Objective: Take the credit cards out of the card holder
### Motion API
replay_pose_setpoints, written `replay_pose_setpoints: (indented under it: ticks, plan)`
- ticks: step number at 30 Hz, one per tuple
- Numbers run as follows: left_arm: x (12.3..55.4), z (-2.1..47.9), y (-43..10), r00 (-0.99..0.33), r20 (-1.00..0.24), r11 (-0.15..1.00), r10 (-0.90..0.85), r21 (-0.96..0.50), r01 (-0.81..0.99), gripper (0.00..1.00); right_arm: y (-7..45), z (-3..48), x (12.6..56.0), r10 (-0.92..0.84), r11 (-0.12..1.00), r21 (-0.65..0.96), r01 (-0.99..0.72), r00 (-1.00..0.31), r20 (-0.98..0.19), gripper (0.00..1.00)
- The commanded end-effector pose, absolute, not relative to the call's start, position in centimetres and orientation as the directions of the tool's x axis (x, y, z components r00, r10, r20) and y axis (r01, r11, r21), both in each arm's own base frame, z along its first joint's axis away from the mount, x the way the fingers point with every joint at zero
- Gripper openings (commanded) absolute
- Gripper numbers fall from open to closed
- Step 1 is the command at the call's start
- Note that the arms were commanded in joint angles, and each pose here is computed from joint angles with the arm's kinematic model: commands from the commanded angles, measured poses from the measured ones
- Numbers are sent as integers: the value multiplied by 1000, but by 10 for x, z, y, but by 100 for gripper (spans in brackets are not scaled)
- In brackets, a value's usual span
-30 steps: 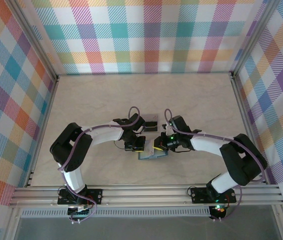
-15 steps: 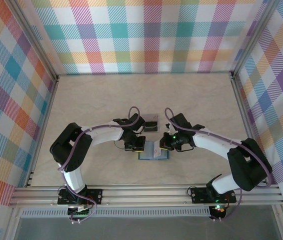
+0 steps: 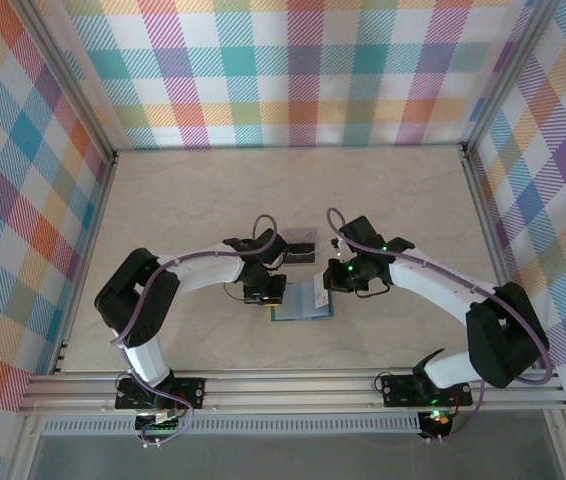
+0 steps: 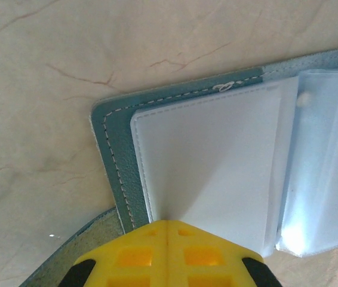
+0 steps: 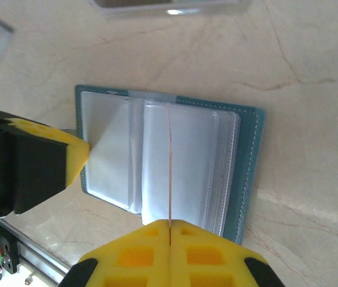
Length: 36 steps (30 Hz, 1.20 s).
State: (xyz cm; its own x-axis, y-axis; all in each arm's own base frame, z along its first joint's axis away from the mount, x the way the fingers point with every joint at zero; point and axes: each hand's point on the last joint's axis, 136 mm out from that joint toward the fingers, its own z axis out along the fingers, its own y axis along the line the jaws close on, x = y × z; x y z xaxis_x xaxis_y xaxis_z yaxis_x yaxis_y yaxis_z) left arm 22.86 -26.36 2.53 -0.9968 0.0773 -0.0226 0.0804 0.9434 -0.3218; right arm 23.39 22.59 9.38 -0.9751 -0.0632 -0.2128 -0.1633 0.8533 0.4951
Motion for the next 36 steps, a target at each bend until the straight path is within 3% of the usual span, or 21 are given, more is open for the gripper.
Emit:
replay_pose_setpoints:
  ticks: [1,8,18,28,36]
  plan:
    - [219,30,-249,-996,-18,956,87,-278,88,0,230,119,241,-162,821,481,-308,-933,-321,0]
    - [223,43,-249,-995,-54,954,81,-283,93,0,237,131,260,-390,763,354,-541,-822,-415,0]
    - [233,75,-238,-984,-176,953,39,-288,90,4,242,135,289,-784,470,88,-878,-461,-416,0]
    - [225,84,-205,-974,-223,954,-27,-296,42,11,246,140,329,-948,135,-113,-984,-95,-305,0]
    - [216,85,-181,-966,-250,961,-66,-276,6,13,262,146,358,-963,-9,-148,-989,49,-267,0]
